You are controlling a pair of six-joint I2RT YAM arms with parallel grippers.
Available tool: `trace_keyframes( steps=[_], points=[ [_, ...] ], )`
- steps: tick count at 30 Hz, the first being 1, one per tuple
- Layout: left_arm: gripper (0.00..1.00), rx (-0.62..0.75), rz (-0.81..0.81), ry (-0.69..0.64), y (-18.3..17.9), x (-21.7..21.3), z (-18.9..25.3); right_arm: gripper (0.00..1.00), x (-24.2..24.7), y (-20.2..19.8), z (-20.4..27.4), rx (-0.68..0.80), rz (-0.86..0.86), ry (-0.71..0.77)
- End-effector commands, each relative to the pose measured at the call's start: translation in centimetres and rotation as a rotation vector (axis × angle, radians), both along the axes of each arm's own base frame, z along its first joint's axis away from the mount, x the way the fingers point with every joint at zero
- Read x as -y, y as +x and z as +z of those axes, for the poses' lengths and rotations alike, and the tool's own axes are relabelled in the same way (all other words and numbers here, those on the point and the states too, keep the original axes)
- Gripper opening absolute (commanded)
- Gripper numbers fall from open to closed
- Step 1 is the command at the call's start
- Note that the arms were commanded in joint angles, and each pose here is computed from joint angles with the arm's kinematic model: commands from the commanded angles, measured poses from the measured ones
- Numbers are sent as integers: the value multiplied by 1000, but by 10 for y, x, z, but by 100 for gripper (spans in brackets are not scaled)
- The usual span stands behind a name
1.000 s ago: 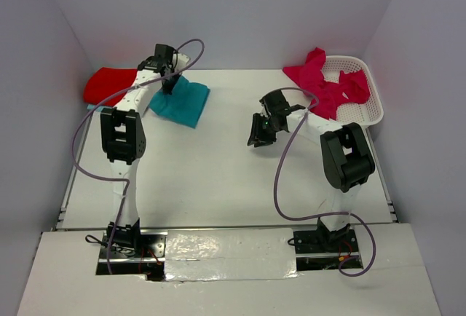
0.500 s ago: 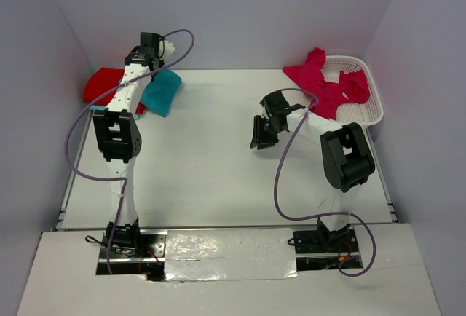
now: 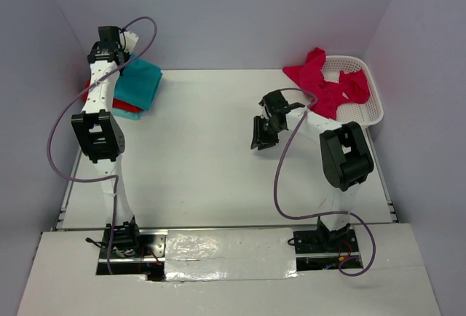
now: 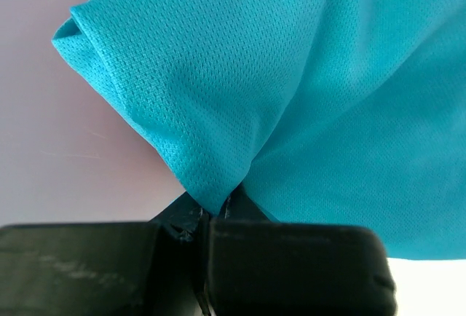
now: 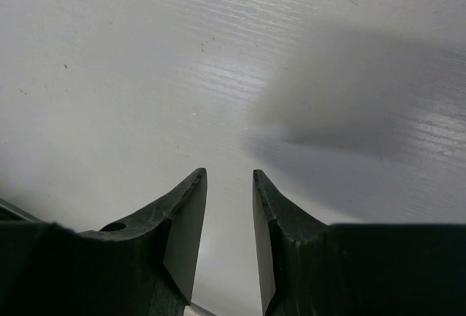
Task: Fold and stack the t-shirts
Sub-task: Put the neatly folded tshirt into the corner of the board with the left arm
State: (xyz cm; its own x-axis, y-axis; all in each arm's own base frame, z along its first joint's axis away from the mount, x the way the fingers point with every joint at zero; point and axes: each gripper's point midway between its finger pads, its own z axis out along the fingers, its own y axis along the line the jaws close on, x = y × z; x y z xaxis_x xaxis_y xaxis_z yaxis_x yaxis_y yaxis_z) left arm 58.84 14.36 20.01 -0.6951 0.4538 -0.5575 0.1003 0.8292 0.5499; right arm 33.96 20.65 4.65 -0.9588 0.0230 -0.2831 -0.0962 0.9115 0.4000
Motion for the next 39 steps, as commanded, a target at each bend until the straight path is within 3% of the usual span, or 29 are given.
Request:
trace_keyframes(
  steps=[1,8,9,10,11,14,17,18,20,25,29,33,36,37,38,39],
  points=[
    [0,94,-22,1,15,-1,23,39,-2,9,6,16,18,-1],
    [0,100,78,-18,27,-57,-20,40,1,4,8,-3,25,-15],
    [5,84,82,-24,28,-63,-33,40,1,4,9,1,26,-14],
    [12,87,75,-28,31,-64,-37,40,2,3,9,0,28,-19],
    [31,108,79,-20,35,-67,-36,40,2,2,10,2,27,-20],
    [33,108,130,-19,35,-79,-51,40,1,4,14,-1,29,-17],
    [64,116,178,-38,32,-91,-56,41,-4,5,20,13,41,-12],
    [82,116,182,-38,31,-91,-56,41,-5,6,22,18,41,-10],
    [98,140,208,-52,27,-92,-48,41,-5,5,26,23,41,-7],
    [99,271,256,-140,20,-90,10,42,-6,5,38,50,34,14],
    [99,414,145,-260,14,-59,83,43,-7,7,52,82,37,15],
    [99,417,-20,-400,10,-4,108,43,-6,17,80,115,11,60],
    [94,285,-127,-423,-5,46,100,45,5,46,128,221,-16,64],
    [94,236,-173,-421,-18,73,103,62,13,57,136,252,-12,30],
    [94,165,-207,-404,-28,84,86,69,18,80,174,349,-29,22],
    [94,118,-230,-399,-38,97,77,75,42,93,163,308,-74,-58]
  ],
)
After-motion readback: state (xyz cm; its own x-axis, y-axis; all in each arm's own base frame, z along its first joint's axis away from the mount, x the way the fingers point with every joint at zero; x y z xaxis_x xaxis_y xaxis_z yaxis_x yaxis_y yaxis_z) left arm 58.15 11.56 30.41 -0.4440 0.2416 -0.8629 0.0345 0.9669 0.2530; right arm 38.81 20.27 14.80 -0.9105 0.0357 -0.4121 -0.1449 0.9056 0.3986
